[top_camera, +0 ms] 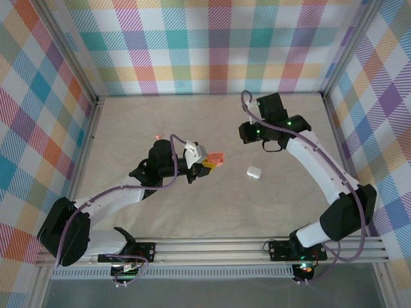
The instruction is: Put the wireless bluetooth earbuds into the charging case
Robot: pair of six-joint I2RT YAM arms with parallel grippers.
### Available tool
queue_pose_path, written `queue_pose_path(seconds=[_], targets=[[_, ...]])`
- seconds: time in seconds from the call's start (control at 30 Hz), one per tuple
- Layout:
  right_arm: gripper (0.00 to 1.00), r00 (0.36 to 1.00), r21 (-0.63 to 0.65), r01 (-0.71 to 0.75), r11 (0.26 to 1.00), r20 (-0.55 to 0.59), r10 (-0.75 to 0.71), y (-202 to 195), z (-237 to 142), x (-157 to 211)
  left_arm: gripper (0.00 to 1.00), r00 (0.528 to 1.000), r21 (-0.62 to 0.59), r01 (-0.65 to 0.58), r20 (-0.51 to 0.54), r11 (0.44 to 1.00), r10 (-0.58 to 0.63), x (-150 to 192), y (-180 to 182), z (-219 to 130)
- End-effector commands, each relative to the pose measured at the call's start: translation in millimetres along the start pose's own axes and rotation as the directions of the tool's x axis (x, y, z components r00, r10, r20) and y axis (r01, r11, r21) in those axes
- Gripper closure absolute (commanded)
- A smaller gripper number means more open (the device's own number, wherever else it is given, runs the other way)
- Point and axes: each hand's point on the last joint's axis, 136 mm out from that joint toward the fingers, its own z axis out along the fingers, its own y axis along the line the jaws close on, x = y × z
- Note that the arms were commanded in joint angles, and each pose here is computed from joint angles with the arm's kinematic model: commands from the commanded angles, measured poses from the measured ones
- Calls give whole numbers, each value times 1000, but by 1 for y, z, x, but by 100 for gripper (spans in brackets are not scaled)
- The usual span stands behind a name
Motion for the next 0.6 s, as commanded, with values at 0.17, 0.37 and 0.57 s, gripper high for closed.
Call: queue_pose_path(seconds=[0.17, 0.37, 0.57], targets=[[91, 981, -130, 135, 982, 160, -113, 47, -35, -16, 100, 994, -35, 36, 106, 999, -32, -37, 14, 4], [91, 951, -186, 258, 948, 222, -215, 73, -44, -10, 100, 989, -31, 74, 127, 997, -69, -44, 17, 4], [90, 917, -237, 350, 906, 283, -280, 99, -55, -7, 100, 986, -26, 84, 149, 996, -79, -49, 15, 1]])
